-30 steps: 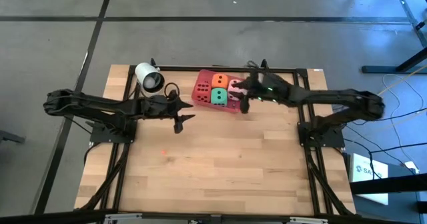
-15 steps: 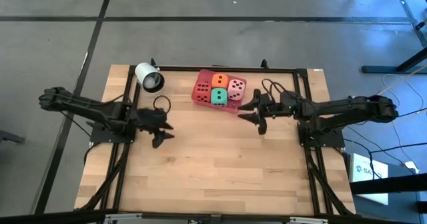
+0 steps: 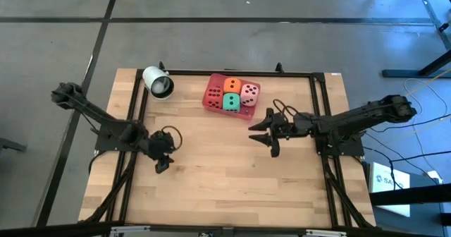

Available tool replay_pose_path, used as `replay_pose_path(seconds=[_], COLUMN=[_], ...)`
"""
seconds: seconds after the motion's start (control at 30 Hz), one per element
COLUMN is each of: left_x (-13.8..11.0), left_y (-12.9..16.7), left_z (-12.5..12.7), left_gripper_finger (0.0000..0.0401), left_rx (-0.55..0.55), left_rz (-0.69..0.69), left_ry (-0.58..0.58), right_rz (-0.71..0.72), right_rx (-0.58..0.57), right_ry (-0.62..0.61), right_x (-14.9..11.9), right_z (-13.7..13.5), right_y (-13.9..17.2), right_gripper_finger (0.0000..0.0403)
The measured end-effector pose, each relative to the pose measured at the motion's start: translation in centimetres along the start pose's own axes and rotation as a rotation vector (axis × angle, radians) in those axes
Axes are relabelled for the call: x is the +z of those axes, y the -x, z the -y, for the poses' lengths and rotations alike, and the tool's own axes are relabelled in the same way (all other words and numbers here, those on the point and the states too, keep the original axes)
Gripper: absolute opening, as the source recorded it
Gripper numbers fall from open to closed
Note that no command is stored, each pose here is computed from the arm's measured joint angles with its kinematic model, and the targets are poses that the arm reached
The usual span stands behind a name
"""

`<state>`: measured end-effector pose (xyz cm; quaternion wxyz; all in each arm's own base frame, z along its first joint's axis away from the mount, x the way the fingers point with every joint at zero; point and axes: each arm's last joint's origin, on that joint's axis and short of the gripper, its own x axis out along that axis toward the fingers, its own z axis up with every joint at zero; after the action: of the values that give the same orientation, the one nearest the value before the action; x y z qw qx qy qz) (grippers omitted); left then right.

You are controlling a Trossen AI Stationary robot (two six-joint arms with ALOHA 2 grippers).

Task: Pick & Place Dice
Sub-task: Put the orange die into the pink bin

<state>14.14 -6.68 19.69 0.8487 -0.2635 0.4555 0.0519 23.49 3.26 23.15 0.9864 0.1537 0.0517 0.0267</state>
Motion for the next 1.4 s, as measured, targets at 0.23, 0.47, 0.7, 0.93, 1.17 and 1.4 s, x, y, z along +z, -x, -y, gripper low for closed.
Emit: replay_pose_path(seconds=[0.23,0.47,0.7,0.93,1.17,1.4], left_x=[-1.6,-2.3,-2.5,-2.5,-2.5,-2.5], left_y=[-2.8,-4.1,-5.1,-5.9,-6.1,-6.1], left_z=[0.8,1.3,1.4,1.7,1.7,1.6], left_gripper_finger=[0.0207,0.0207,0.0207,0.0207,0.0207,0.0182], left_rx=[0.1,0.141,0.168,0.168,0.178,0.185], left_rz=[-0.149,-0.154,-0.172,-0.159,-0.165,-0.168], left_ry=[-0.108,-0.19,-0.23,-0.261,-0.264,-0.265], right_rz=[0.001,-0.007,-0.008,-0.007,-0.007,-0.007], right_rx=[0.004,-0.005,-0.004,-0.005,-0.005,-0.005], right_ry=[-0.021,-0.027,-0.031,-0.029,-0.026,-0.026], right_x=[-1.4,-2.5,-2.9,-2.8,-2.8,-2.8], right_z=[-1.5,-2.0,-2.2,-2.2,-2.2,-2.2], right_y=[-0.9,-1.6,-1.8,-1.8,-1.8,-1.8], right_gripper_finger=[0.0164,0.0164,0.0164,0.0164,0.0164,0.0164])
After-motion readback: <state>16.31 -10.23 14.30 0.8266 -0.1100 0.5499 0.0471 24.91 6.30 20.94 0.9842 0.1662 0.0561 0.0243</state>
